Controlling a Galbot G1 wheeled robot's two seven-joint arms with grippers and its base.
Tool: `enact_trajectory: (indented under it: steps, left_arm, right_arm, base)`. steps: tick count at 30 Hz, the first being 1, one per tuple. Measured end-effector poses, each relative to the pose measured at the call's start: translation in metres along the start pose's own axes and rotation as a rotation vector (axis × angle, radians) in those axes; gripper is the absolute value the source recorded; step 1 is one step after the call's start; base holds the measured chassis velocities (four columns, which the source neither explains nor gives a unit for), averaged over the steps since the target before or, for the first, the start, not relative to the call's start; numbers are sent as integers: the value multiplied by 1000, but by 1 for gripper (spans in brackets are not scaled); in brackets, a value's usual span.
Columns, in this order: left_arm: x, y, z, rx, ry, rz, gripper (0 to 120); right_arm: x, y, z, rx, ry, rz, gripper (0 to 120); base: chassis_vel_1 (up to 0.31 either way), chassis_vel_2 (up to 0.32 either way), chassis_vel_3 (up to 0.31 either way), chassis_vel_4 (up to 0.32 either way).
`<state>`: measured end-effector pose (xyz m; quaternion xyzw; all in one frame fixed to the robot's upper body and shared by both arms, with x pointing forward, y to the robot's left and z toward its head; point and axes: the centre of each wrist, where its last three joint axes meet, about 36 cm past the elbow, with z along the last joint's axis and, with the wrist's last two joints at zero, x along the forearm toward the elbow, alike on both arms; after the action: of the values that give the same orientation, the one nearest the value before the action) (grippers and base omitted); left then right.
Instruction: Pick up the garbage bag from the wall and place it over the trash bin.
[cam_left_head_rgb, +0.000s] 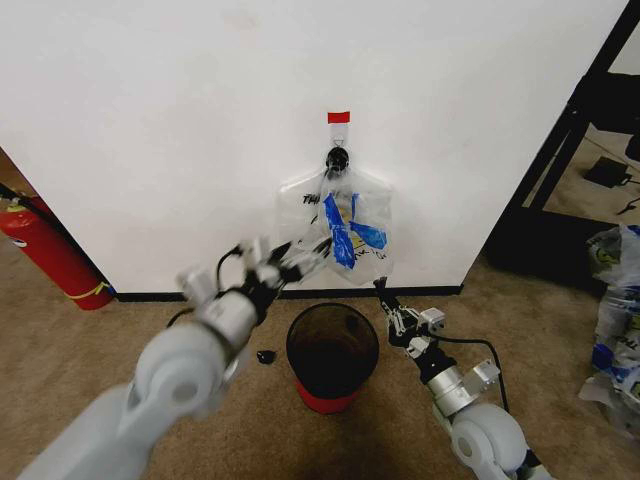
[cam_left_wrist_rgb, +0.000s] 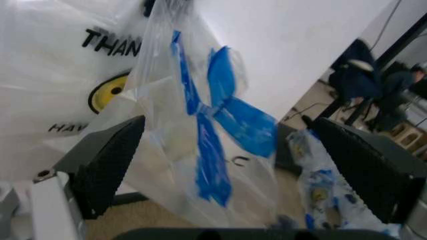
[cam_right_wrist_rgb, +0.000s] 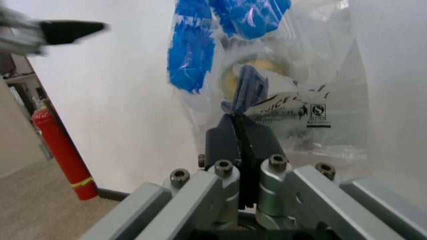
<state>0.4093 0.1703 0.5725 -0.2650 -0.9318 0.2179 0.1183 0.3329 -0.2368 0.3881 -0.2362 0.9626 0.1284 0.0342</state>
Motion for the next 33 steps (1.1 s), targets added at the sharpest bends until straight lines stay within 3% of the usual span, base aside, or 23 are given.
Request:
enact_trajectory:
  steps: [5,16,21,33]
  left_arm:
    - [-39,2,2,12,53,8,98]
    - [-68,8,12,13,105,0,93]
    - [-70,13,17,-4,104,-11,79]
    - [-72,8,30,-42,87,29,30]
  right_arm:
    - [2,-5,-3,9,-1,8,0]
    - [5,-9,-8,3,-1,12,0]
    - [5,-10,-8,-1,-1,15,0]
    - [6,-15,-3,2,14,25,0]
  base:
    - [0,0,0,0]
    - [0,0,0,0]
    - [0,0,0,0]
    - [0,0,0,0]
